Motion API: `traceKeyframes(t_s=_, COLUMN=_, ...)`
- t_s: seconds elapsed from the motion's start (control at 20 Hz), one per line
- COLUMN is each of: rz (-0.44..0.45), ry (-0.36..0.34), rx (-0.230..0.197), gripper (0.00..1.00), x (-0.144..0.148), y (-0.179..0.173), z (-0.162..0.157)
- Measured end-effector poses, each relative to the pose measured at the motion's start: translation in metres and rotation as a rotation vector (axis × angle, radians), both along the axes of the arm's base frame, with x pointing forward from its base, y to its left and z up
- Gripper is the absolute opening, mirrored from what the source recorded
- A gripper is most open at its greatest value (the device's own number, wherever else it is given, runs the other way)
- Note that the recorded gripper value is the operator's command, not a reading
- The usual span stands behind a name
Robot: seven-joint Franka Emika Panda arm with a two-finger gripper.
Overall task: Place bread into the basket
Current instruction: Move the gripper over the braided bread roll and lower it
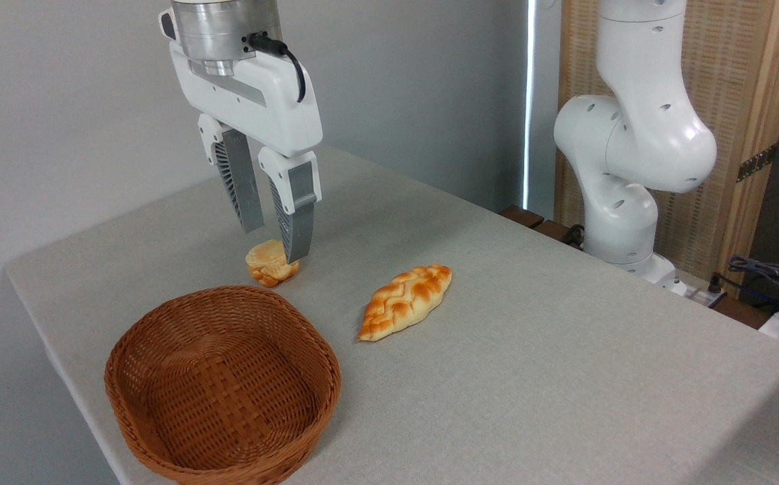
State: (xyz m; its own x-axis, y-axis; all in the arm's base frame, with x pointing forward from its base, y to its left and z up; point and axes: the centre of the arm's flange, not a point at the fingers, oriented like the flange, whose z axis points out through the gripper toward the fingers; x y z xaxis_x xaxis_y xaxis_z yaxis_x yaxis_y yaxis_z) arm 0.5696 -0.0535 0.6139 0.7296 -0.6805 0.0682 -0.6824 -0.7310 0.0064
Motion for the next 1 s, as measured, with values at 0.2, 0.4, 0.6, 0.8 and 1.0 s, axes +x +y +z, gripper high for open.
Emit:
traceKeyframes(t_s=0.2, rz=-0.030, ry=0.058, rx=0.009, gripper=1.00, x=-0.029, y=-0.011, z=-0.035)
traceKeyframes(t_s=0.4, rz=-0.050, ry=0.026, rx=0.012, gripper=1.00, x=-0.071, y=-0.019, z=-0.062)
traceKeyframes(t_s=0.6, rz=-0.065, ry=0.037, rx=0.016, gripper=1.00, x=-0.095, y=-0.024, z=-0.084)
traceKeyframes(t_s=0.8, rz=-0.078, ry=0.055, rx=0.020, gripper=1.00, x=-0.106, y=-0.028, z=-0.102)
traceKeyframes(t_s=1.0, rz=-0.084, ry=0.103, rx=0.028, gripper=1.00, x=-0.129, y=-0.027, z=-0.131)
